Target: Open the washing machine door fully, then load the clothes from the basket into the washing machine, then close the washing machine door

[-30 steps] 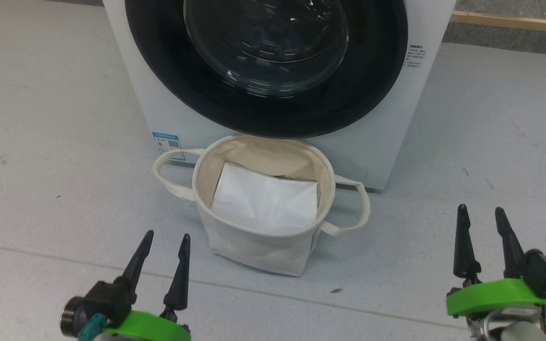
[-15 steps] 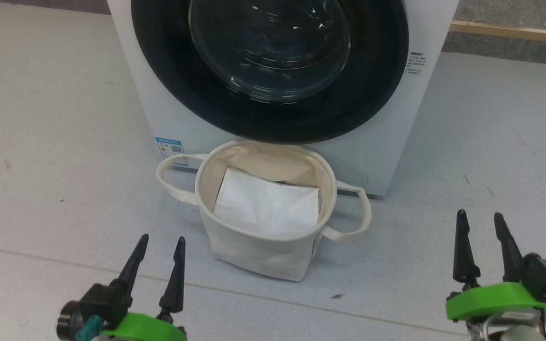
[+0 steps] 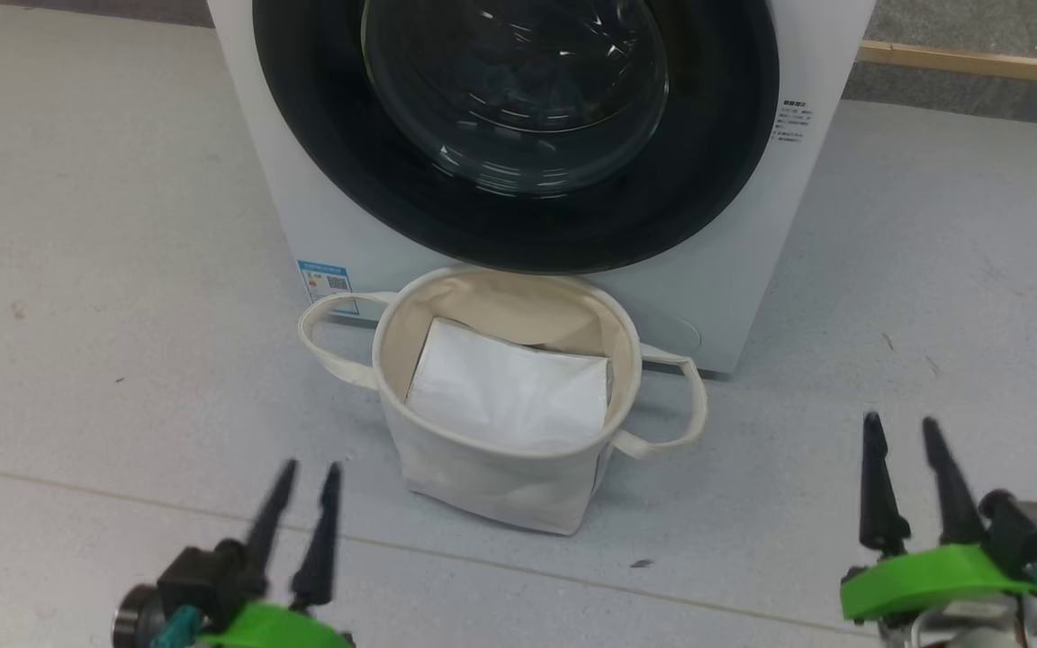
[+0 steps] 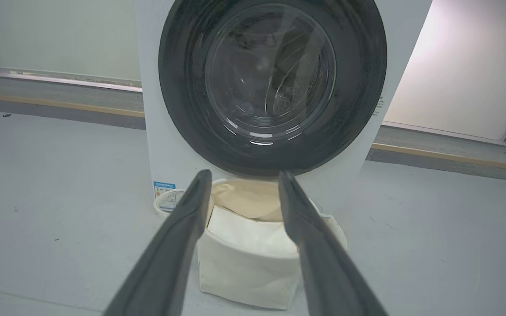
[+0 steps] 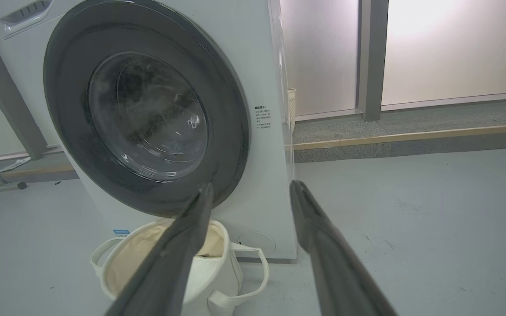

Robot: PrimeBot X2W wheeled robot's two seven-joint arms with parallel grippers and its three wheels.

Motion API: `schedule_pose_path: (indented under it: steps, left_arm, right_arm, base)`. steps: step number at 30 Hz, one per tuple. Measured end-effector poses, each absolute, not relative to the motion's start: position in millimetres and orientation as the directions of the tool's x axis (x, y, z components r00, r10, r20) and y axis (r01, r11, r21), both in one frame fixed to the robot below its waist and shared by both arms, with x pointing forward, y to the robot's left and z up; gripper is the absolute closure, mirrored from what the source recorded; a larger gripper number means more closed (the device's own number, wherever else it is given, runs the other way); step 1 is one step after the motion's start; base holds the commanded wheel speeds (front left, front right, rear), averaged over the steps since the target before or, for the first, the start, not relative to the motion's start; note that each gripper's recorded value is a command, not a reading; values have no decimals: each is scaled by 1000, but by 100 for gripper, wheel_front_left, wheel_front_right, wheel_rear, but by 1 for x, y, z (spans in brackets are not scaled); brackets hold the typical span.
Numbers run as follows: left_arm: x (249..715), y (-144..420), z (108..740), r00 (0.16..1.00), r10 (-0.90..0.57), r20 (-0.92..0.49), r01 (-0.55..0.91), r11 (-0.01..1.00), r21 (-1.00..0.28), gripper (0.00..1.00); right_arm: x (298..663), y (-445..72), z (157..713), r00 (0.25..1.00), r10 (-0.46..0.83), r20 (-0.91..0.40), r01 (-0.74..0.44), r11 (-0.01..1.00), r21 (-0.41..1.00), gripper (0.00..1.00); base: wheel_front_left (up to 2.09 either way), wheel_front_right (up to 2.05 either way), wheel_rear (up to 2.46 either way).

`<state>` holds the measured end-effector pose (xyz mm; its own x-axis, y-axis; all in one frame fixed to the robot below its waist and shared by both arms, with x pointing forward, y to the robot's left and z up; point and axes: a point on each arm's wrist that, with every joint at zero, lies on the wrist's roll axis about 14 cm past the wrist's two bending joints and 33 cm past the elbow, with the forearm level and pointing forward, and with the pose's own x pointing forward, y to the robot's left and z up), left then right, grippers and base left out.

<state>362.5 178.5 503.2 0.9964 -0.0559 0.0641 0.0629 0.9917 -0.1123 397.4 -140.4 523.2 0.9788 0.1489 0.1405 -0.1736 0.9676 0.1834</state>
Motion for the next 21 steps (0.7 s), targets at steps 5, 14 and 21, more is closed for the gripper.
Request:
schedule_pose_path:
  steps: [5, 14, 21]
  left_arm:
    - [348, 179, 469, 998, -48, -43, 42, 990, -137, 100]
    - [347, 181, 464, 997, -28, -66, 12, 971, -238, 100]
    - [349, 183, 462, 997, -16, -80, -9, 950, -311, 100]
  right_arm:
    - [387, -142, 490, 989, 143, 36, -148, 968, 205, 100]
    - [383, -149, 484, 994, 111, 7, -107, 948, 300, 100]
    - [383, -155, 482, 996, 87, -8, -78, 926, 369, 100]
  base:
    - [0, 0, 0]
    - [0, 0, 0]
    - [0, 0, 0]
